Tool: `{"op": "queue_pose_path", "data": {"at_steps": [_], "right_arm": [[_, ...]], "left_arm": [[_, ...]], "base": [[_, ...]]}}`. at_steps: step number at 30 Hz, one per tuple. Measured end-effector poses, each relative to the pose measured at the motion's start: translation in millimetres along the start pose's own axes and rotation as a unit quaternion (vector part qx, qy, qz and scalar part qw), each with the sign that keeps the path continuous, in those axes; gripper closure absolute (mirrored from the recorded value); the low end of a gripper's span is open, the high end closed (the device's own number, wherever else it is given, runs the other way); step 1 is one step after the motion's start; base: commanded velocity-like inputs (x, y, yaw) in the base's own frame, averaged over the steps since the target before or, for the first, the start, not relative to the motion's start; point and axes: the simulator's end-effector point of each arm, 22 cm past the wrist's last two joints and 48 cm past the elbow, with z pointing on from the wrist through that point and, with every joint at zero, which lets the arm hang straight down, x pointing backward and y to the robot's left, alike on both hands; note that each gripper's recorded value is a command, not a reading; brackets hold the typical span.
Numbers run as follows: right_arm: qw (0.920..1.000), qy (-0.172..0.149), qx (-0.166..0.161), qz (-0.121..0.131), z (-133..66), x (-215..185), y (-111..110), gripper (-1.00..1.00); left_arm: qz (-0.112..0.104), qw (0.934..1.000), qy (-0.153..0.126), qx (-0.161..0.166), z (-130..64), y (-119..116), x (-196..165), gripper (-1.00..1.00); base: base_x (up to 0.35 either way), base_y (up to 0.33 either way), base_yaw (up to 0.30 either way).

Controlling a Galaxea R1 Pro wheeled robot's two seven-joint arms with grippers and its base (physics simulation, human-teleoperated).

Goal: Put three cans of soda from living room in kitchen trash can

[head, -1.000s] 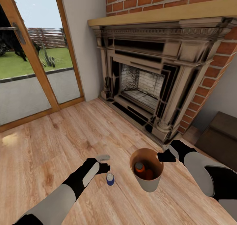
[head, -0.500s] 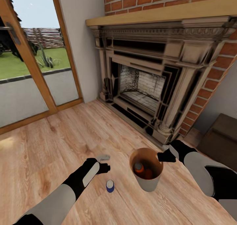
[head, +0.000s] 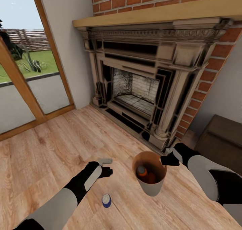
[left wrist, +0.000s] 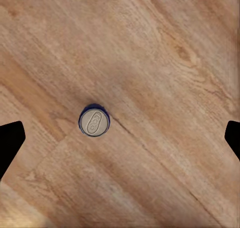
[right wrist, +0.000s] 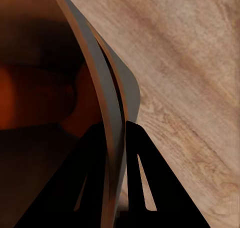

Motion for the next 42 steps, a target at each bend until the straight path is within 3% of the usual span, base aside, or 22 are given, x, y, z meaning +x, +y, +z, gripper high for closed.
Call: {"op": "queue_pose_path", "data": {"at_steps": [42], "right_arm": [[0.9999, 0.004, 0.003, -0.011, 1.8, 2.0, 3.7, 1.00]], "left_arm": [[0.000, 1.0000, 0.001, 0.003, 0.0, -4.3, 0.6, -1.00]], "base": [[0.056, 0.000, -0.001]]}}
